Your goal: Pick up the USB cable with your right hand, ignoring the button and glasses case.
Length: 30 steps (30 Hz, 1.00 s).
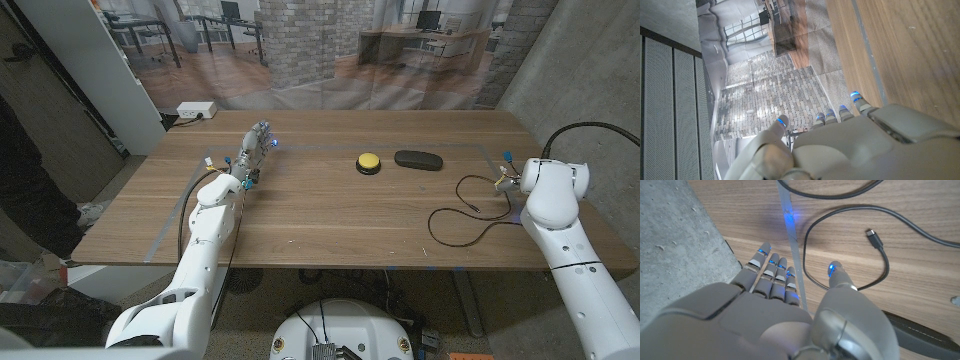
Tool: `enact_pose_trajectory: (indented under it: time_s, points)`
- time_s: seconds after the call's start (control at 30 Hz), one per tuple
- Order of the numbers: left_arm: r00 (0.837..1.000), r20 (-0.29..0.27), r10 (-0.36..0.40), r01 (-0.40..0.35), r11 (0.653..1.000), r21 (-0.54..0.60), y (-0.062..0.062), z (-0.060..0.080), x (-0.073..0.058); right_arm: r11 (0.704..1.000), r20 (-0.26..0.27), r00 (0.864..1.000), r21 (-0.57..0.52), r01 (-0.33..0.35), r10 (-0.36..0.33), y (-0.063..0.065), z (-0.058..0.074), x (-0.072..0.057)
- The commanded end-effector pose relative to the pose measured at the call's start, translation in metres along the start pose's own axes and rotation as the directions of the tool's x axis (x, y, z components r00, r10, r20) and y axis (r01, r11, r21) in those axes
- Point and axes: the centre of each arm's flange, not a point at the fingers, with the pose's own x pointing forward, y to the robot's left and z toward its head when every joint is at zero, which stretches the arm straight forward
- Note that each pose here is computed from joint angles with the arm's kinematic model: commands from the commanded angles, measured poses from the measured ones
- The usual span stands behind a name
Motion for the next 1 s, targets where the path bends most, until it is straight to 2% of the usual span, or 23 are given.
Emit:
enact_pose_trajectory:
  time_s: [0.03,0.67,1.0]
  points:
    - [1.000,0.002,0.001,-0.001,1.000,0.000,0.002,0.000,0.002,0.999,-0.012,0.999,-0.023,-0.030,0.030,0.001,0.005,0.004]
    - [1.000,0.000,0.002,-0.002,1.000,-0.005,0.005,-0.001,0.008,0.998,-0.022,0.998,-0.046,-0.053,0.052,0.000,0.011,0.009]
    - [1.000,-0.001,0.003,-0.003,1.000,-0.007,0.007,-0.001,0.010,0.995,-0.028,0.996,-0.055,-0.088,0.087,-0.001,0.015,0.013]
